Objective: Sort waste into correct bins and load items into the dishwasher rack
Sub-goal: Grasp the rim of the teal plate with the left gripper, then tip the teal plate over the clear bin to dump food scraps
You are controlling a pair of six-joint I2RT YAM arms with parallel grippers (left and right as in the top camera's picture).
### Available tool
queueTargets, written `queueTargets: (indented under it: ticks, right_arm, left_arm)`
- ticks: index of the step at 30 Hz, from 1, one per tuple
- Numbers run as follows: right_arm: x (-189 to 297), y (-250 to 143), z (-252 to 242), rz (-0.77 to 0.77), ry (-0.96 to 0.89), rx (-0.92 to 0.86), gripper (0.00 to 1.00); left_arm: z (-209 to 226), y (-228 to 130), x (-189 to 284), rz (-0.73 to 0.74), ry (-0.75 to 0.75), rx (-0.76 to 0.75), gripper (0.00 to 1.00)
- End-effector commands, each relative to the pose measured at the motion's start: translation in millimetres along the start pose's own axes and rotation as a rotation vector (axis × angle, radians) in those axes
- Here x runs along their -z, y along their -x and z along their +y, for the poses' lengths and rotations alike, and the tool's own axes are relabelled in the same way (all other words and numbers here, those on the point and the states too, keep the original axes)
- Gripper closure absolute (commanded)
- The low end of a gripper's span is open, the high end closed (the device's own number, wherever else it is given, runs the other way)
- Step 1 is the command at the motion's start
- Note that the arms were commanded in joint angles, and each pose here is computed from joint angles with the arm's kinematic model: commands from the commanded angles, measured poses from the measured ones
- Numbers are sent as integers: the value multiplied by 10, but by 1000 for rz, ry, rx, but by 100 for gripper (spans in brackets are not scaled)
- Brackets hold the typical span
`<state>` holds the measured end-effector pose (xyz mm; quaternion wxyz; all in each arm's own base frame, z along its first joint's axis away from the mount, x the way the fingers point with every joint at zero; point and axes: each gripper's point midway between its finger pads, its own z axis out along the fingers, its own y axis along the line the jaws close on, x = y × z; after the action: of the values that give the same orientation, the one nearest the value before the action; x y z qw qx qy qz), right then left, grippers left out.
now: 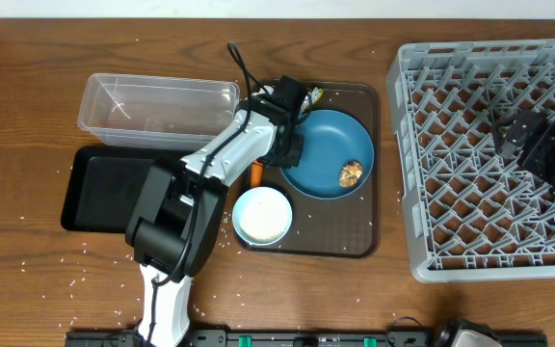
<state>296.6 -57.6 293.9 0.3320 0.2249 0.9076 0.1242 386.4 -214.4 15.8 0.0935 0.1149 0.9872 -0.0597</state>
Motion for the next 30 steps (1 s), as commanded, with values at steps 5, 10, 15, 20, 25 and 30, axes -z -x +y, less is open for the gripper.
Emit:
queueTargets:
  ticks: [5, 10, 15, 20, 25, 30]
  right_arm:
    - [-46, -21, -4, 19, -8, -2, 1]
    - [-47, -34, -8, 25, -9, -4, 1]
    - [-47, -35, -8, 25, -10, -4, 1]
    - [-47, -33, -8, 24, -9, -3, 1]
    - [-47, -32, -7, 24, -9, -3, 1]
    - [-48, -3, -1, 12, -7, 0, 1]
  left_arm:
    - [-30, -34, 30, 6, 4, -10, 94]
    - [-88, 92, 412, -55, -17, -15, 94]
    - [-79, 272, 1238, -228, -14, -16, 94]
    - [207, 114, 1989, -340, 105, -13, 94]
    - [918, -383, 2610, -339, 391, 59, 94]
    - [1684, -905, 3148, -306, 717, 194, 94]
